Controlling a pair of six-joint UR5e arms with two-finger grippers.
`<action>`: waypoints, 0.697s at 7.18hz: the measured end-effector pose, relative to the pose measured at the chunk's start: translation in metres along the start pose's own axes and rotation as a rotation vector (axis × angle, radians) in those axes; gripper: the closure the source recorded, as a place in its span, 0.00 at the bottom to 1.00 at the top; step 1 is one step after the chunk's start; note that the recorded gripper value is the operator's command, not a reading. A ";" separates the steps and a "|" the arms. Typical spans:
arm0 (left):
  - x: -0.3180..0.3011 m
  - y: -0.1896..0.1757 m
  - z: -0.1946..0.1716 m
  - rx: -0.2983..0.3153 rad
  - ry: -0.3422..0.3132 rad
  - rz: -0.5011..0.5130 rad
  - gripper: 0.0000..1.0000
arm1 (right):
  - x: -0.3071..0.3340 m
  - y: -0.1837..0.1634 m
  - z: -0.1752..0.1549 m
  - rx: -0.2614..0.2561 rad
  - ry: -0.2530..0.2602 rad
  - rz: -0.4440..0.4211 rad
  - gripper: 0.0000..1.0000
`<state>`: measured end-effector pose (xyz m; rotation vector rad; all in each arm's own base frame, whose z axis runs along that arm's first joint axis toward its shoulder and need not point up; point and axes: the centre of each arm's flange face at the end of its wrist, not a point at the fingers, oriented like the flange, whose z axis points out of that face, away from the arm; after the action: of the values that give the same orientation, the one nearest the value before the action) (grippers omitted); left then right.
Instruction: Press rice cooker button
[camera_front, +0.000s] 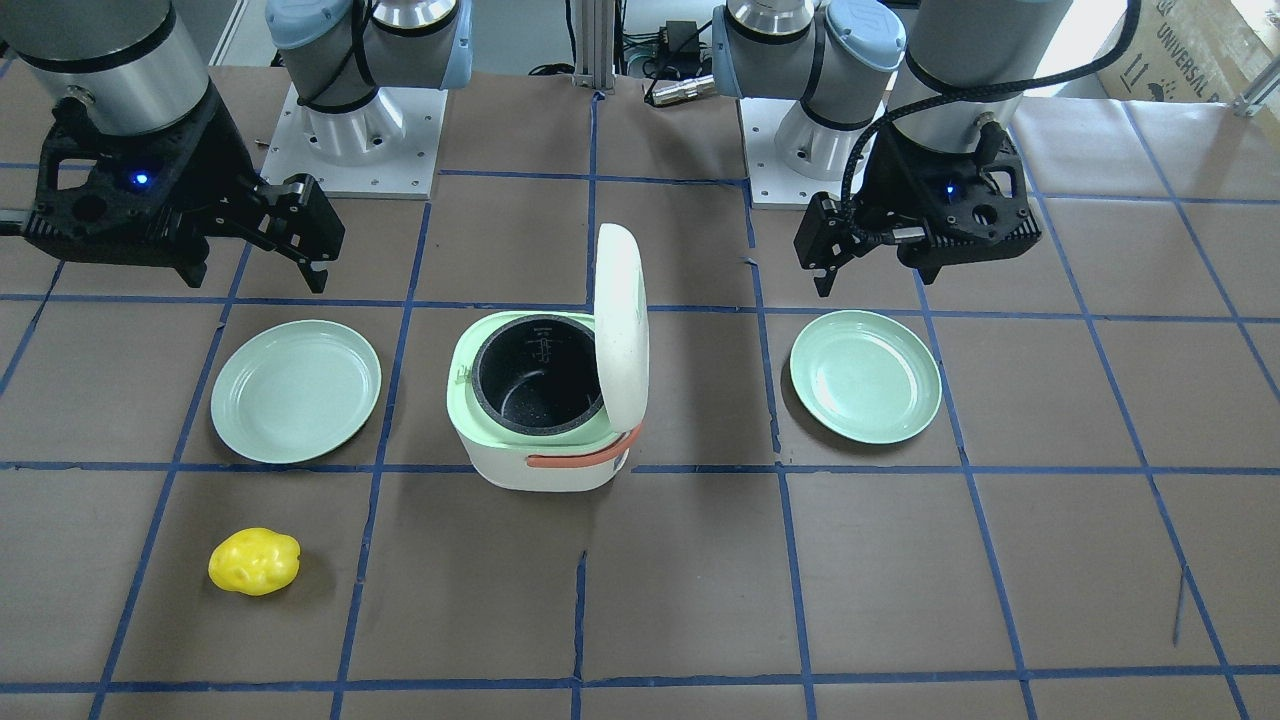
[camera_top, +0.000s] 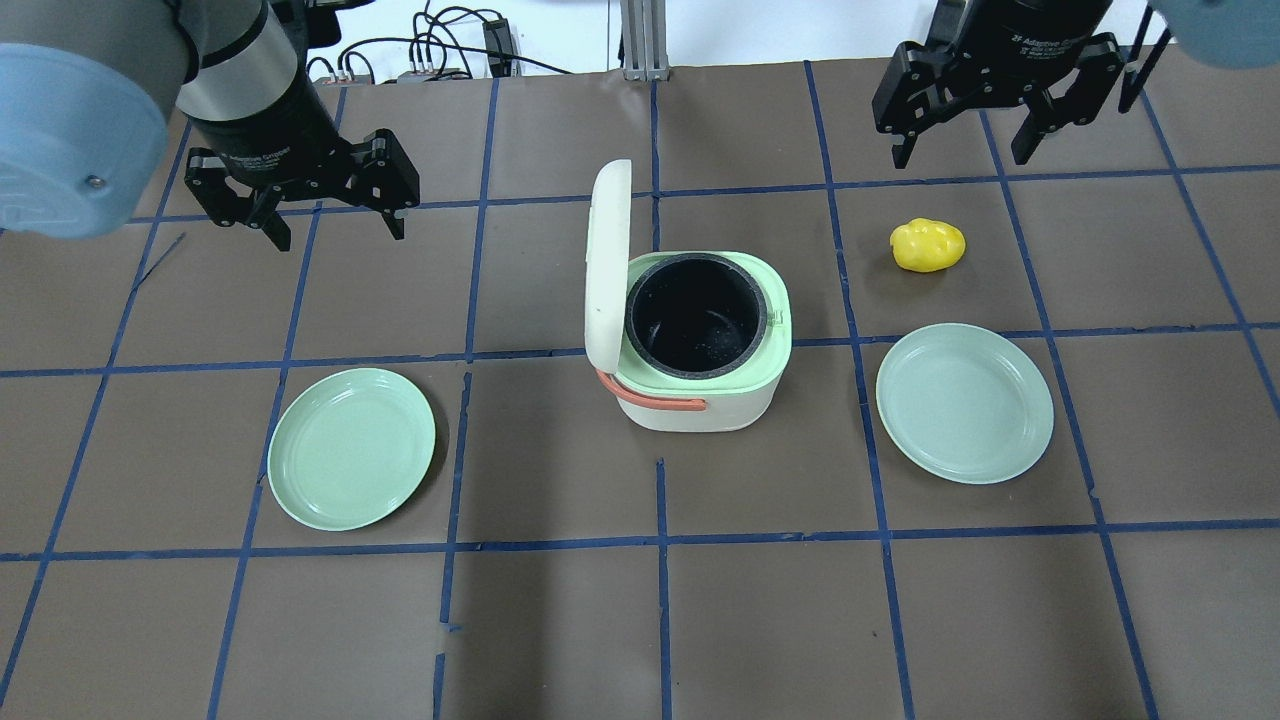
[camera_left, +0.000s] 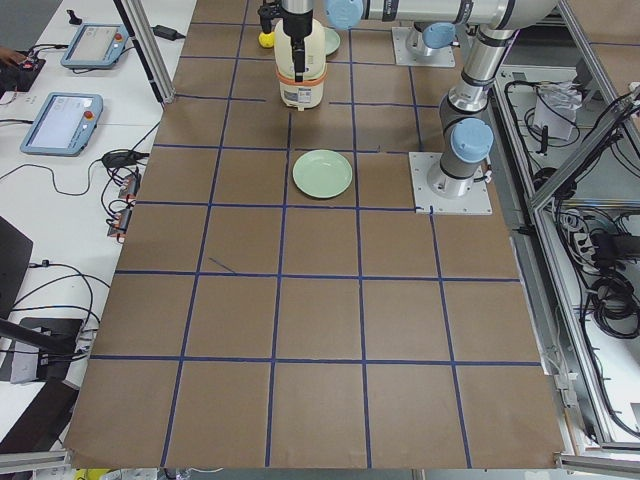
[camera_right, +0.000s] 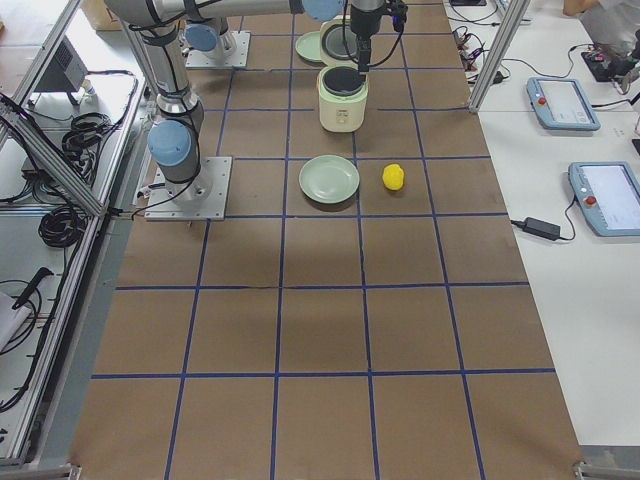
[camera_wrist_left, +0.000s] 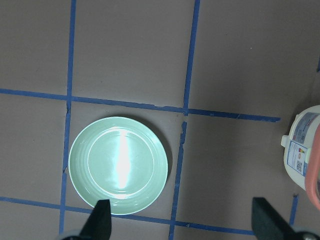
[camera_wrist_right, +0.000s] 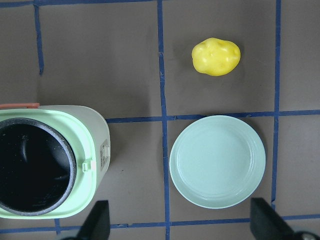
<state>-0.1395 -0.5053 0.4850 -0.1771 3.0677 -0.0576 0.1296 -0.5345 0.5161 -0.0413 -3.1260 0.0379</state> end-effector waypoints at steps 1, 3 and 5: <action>0.000 0.000 0.000 0.000 0.000 0.000 0.00 | -0.001 0.000 0.000 0.000 -0.005 0.000 0.00; 0.000 0.000 0.000 0.000 0.000 0.000 0.00 | -0.002 0.000 0.000 -0.001 -0.007 -0.001 0.00; 0.000 0.000 0.000 0.000 0.000 0.000 0.00 | -0.003 0.002 0.001 -0.012 -0.006 -0.002 0.00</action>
<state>-0.1395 -0.5053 0.4850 -0.1770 3.0677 -0.0572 0.1330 -0.5325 0.5154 -0.0376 -3.1325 0.0188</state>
